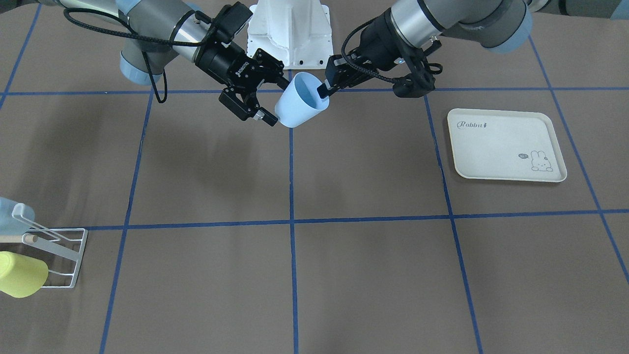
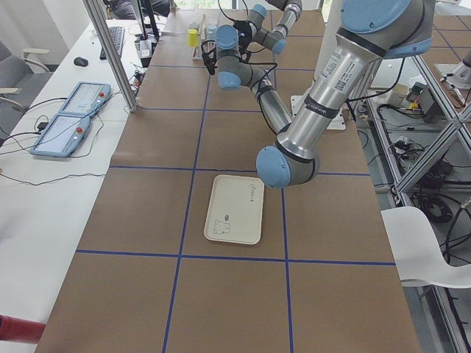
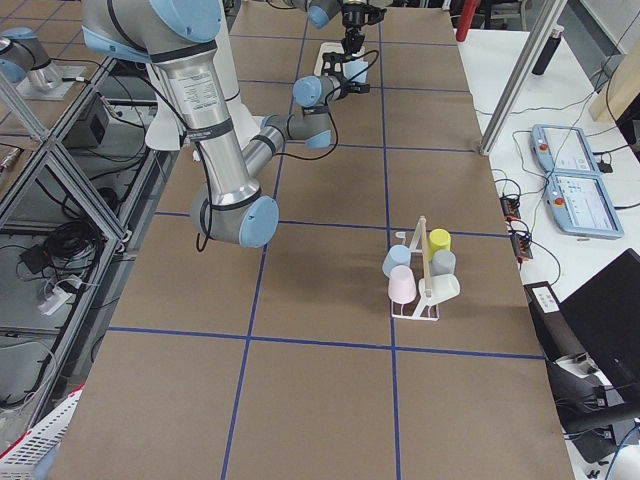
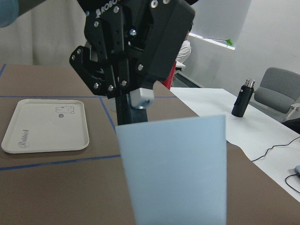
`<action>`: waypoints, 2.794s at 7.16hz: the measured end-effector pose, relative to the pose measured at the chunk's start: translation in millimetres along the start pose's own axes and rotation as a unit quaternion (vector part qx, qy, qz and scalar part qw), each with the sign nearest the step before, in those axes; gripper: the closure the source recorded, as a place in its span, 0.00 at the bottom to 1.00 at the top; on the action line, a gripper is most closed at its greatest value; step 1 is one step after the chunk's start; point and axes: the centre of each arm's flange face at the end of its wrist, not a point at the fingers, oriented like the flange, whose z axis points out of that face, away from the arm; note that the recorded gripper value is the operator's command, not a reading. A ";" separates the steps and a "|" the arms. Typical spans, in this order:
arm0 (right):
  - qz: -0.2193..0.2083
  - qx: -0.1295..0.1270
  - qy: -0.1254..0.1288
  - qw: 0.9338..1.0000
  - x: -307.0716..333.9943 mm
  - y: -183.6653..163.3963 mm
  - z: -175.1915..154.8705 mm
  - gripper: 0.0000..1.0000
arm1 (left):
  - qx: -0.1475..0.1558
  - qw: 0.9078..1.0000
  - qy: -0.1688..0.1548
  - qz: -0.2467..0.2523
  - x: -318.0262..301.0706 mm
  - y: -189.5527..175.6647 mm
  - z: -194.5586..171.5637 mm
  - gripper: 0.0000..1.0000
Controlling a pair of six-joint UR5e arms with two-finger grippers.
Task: Transfer IKEA cup to right arm and place on rack
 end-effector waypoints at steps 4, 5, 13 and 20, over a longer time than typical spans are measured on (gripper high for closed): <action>-0.008 0.001 0.010 1.000 -3.1 0.8 0.7 0.12 | -0.006 1.000 0.008 0.007 10.0 7.8 0.3 1.00; -0.009 0.002 0.009 1.000 -4.3 0.1 0.4 0.12 | -0.006 1.000 0.009 0.007 10.3 7.6 0.5 1.00; -0.013 -0.002 0.019 1.000 -2.9 5.8 -2.7 0.51 | -0.005 1.000 0.011 0.020 11.5 7.8 -2.1 0.00; -0.072 -0.258 0.099 0.958 69.4 2.4 -27.9 0.56 | 0.112 0.980 -0.091 0.139 -137.3 -98.1 -38.4 0.00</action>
